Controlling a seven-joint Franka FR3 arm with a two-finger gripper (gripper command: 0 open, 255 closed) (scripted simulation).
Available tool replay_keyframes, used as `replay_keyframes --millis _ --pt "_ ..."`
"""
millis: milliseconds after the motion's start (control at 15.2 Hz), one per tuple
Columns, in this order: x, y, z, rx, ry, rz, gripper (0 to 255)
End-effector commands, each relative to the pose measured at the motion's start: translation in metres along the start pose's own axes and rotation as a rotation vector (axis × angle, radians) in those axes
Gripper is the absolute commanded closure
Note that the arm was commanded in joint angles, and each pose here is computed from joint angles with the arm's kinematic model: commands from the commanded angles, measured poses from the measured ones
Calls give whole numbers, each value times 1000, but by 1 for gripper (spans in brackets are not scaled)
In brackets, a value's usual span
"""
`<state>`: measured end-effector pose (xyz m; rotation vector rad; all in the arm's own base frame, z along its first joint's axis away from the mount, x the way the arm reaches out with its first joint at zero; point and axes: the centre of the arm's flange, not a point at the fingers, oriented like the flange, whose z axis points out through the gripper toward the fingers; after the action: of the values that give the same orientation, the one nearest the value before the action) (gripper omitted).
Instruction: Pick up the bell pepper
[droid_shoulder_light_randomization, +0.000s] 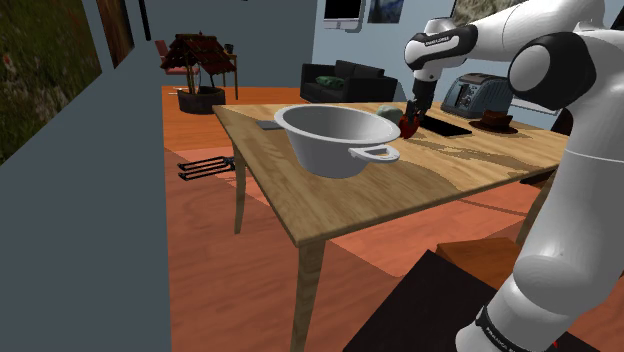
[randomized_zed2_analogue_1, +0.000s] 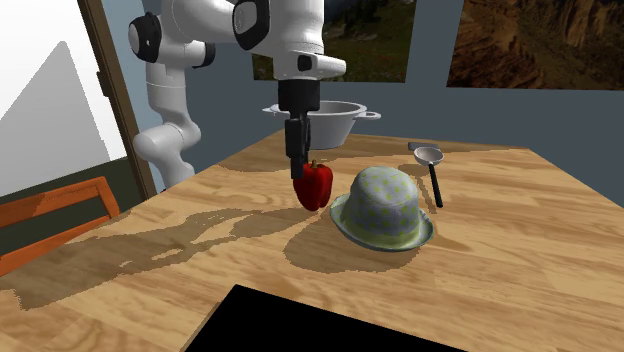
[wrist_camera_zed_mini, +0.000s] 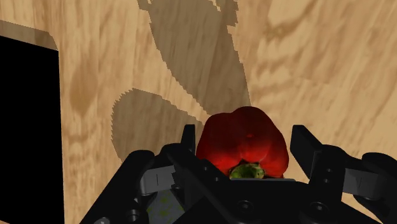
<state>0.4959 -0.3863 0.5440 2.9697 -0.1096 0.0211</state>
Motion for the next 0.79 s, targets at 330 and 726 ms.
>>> replay_keyframes --millis 330,726 --pt "0 2 -9 2 -3 -1 255" --pt "1 7 -41 2 -3 -1 255"
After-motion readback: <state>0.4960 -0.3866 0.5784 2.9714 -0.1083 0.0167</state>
